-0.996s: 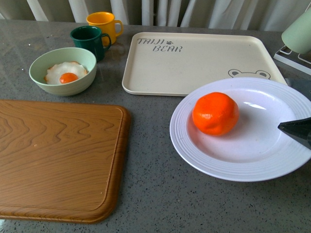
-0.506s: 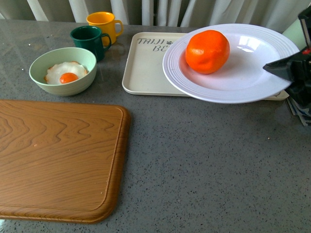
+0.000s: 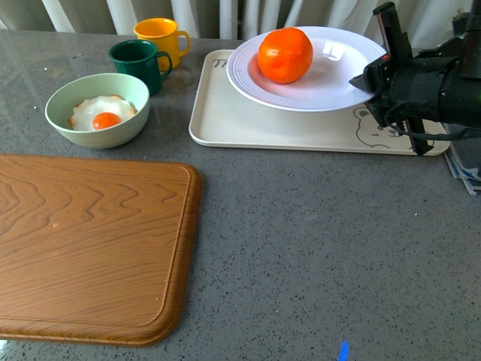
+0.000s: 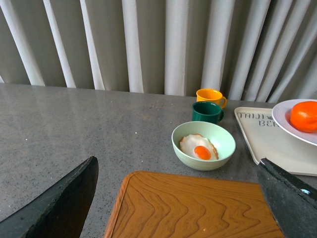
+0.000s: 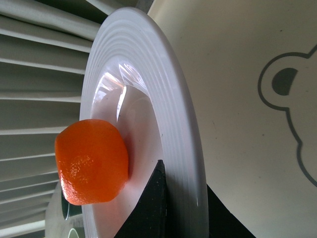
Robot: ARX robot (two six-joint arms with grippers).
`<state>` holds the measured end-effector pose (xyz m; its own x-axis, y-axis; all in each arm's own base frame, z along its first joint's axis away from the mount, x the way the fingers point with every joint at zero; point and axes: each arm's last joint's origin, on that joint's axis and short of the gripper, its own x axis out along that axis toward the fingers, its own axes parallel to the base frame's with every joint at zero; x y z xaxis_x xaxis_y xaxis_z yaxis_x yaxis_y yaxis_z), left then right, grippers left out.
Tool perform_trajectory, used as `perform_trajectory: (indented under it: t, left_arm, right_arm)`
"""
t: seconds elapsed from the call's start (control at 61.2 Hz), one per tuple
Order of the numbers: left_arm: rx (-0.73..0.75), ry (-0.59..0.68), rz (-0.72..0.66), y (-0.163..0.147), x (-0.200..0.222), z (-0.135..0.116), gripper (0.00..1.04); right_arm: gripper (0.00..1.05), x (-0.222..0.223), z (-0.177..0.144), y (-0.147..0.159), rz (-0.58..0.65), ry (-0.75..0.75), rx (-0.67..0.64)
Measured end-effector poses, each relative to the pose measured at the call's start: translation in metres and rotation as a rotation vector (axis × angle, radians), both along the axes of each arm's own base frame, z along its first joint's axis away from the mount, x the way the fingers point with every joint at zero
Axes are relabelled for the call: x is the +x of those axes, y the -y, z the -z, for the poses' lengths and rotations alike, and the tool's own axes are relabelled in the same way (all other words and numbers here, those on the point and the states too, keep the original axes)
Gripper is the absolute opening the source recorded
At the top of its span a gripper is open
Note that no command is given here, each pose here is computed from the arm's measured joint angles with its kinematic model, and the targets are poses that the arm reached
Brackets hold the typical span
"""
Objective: Place orange and plate with both arms
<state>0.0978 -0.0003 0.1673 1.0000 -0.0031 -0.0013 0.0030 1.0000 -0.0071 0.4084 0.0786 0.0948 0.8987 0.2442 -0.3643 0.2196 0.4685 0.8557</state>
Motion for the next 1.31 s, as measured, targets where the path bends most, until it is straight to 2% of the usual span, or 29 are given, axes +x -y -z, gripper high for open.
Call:
perform_trajectory:
  t: [0.278, 0.588, 0.702, 1.061, 1.192, 1.306]
  left_arm:
    - [0.0, 0.0, 0.0, 0.0, 0.0, 0.0, 0.96]
    - [0.0, 0.0, 0.0, 0.0, 0.0, 0.0, 0.96]
    - [0.0, 0.0, 0.0, 0.0, 0.0, 0.0, 0.96]
    - [0.0, 0.0, 0.0, 0.0, 0.0, 0.0, 0.96]
    - [0.0, 0.0, 0.0, 0.0, 0.0, 0.0, 0.96]
    - [0.0, 0.0, 0.0, 0.0, 0.0, 0.0, 0.96]
  right_arm:
    - [0.03, 0.032, 0.013, -0.014, -0.006, -0.023, 0.013]
    - [0.03, 0.041, 0.021, -0.018, 0.002, -0.048, 0.004]
    - [0.18, 0.04, 0.022, -0.017, 0.001, -0.049, 0.006]
    - [0.76, 0.02, 0.017, 0.0, 0.016, -0.061, 0.003]
    - [0.96, 0.01, 0.006, 0.008, 0.019, -0.043, 0.007]
    - [0.95, -0.002, -0.007, 0.012, 0.004, -0.015, -0.001]
